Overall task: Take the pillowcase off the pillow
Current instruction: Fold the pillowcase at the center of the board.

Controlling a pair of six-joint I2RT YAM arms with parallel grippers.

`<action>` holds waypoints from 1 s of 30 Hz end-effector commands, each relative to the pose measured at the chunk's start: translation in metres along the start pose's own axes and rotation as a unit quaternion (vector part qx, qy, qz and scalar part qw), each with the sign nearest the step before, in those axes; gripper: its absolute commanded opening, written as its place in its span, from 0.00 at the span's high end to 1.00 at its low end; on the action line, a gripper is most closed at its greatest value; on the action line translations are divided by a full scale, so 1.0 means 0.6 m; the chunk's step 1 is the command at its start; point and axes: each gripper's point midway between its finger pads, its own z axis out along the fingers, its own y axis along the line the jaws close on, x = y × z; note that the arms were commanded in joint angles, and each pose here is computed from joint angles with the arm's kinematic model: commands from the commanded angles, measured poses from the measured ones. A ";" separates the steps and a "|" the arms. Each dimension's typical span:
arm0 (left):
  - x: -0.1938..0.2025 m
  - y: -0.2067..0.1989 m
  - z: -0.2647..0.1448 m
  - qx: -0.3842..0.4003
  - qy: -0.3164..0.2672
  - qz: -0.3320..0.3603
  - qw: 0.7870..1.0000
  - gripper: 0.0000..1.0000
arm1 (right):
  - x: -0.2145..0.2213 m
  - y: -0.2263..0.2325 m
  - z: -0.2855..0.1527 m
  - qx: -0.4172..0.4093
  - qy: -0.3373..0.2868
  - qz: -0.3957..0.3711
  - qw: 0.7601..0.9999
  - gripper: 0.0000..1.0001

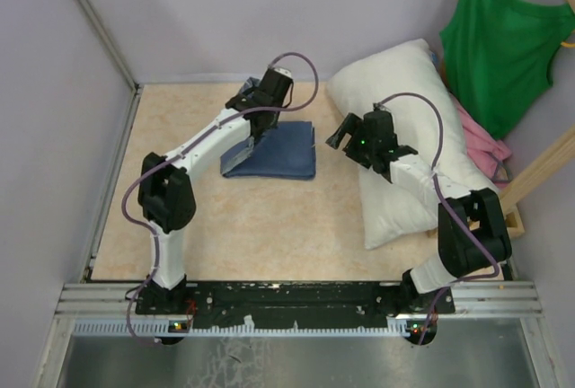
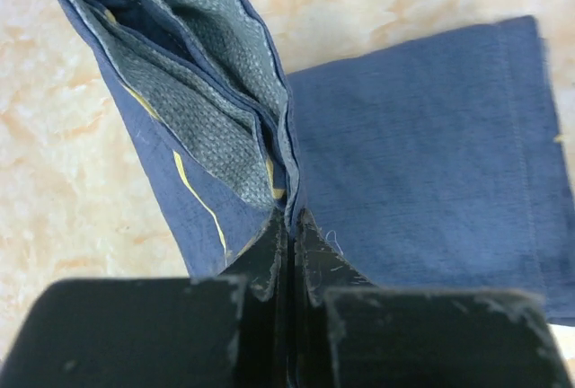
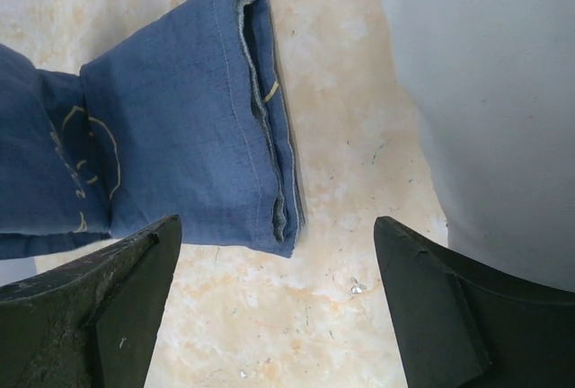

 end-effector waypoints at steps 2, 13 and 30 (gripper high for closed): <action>-0.030 -0.063 -0.015 0.021 -0.022 0.043 0.999 1.00 | -0.051 -0.007 -0.019 0.021 -0.045 0.015 0.999 0.11; -0.005 -0.168 0.014 0.088 -0.015 0.063 0.994 0.86 | -0.031 -0.026 0.001 0.034 -0.026 0.017 0.999 0.10; -0.036 -0.059 -0.055 0.288 -0.088 -0.129 0.945 0.11 | -0.020 0.055 0.030 -0.031 -0.030 -0.085 0.995 0.15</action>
